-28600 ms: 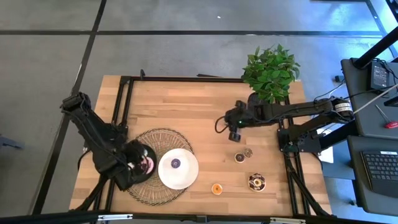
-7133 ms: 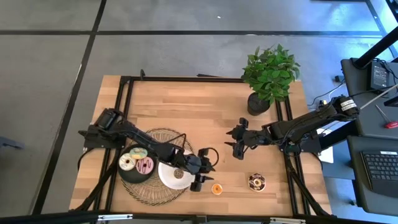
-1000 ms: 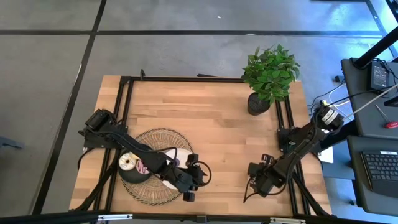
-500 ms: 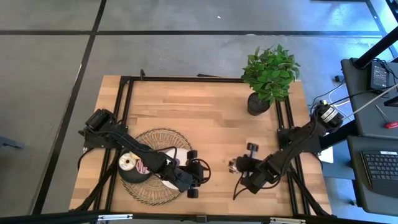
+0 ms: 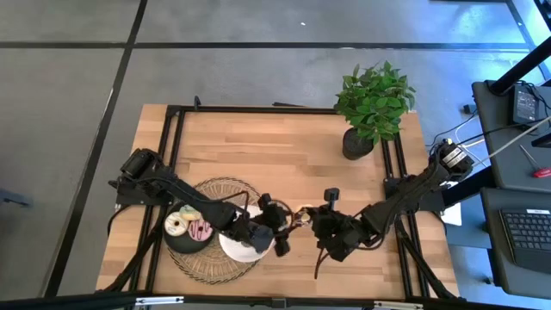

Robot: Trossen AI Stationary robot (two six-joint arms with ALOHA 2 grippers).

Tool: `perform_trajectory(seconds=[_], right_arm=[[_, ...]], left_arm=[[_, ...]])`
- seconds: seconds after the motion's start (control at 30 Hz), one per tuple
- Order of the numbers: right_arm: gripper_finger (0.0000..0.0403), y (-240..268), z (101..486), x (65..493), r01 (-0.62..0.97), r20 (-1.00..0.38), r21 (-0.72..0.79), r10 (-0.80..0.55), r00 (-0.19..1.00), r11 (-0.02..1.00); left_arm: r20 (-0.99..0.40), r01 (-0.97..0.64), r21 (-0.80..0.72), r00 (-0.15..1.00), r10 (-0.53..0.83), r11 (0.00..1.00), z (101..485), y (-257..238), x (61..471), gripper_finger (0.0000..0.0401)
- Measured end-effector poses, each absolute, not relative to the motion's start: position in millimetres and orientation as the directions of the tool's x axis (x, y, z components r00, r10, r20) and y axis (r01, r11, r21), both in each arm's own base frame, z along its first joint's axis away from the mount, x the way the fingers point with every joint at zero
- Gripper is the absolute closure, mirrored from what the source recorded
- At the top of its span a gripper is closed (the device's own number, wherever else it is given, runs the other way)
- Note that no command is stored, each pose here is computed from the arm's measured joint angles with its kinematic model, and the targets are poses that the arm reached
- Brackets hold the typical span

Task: Pick & Place donuts
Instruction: Put the large black donut on the black plate

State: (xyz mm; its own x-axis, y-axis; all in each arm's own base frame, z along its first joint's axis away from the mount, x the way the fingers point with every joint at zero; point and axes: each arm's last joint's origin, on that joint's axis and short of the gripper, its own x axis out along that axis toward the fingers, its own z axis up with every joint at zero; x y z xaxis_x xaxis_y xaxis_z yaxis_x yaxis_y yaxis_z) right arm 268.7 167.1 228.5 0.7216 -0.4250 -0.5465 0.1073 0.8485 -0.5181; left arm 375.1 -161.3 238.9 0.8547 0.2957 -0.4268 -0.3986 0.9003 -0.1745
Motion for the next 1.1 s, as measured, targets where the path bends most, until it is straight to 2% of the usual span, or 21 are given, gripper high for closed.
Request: perform_trajectory(seconds=[0.13,0.53,0.73,0.9,1.1], right_arm=[[0.0385,163,231,275,0.113,-0.53,-0.522,-0.425,0.734,0.845],[0.0383,167,233,276,0.102,-0.518,-0.514,-0.402,0.755,0.852],[0.0382,169,231,276,0.071,-0.556,-0.465,-0.354,0.752,0.882],[0.0382,170,232,275,0.085,-0.539,-0.482,-0.371,0.756,0.872],[0.0382,169,232,276,0.093,-0.534,-0.483,-0.377,0.757,0.871]], left_arm=[[-0.432,-0.438,-0.244,0.848,0.307,0.866,239,-152,379,0.0191],[-0.479,-0.426,-0.16,0.822,0.307,0.891,235,-133,385,0.0189],[-0.499,-0.432,-0.138,0.808,0.314,0.891,233,-131,384,0.0189],[-0.527,-0.449,-0.127,0.786,0.324,0.884,230,-130,381,0.0189],[-0.532,-0.433,-0.143,0.792,0.3,0.89,230,-130,382,0.021]])
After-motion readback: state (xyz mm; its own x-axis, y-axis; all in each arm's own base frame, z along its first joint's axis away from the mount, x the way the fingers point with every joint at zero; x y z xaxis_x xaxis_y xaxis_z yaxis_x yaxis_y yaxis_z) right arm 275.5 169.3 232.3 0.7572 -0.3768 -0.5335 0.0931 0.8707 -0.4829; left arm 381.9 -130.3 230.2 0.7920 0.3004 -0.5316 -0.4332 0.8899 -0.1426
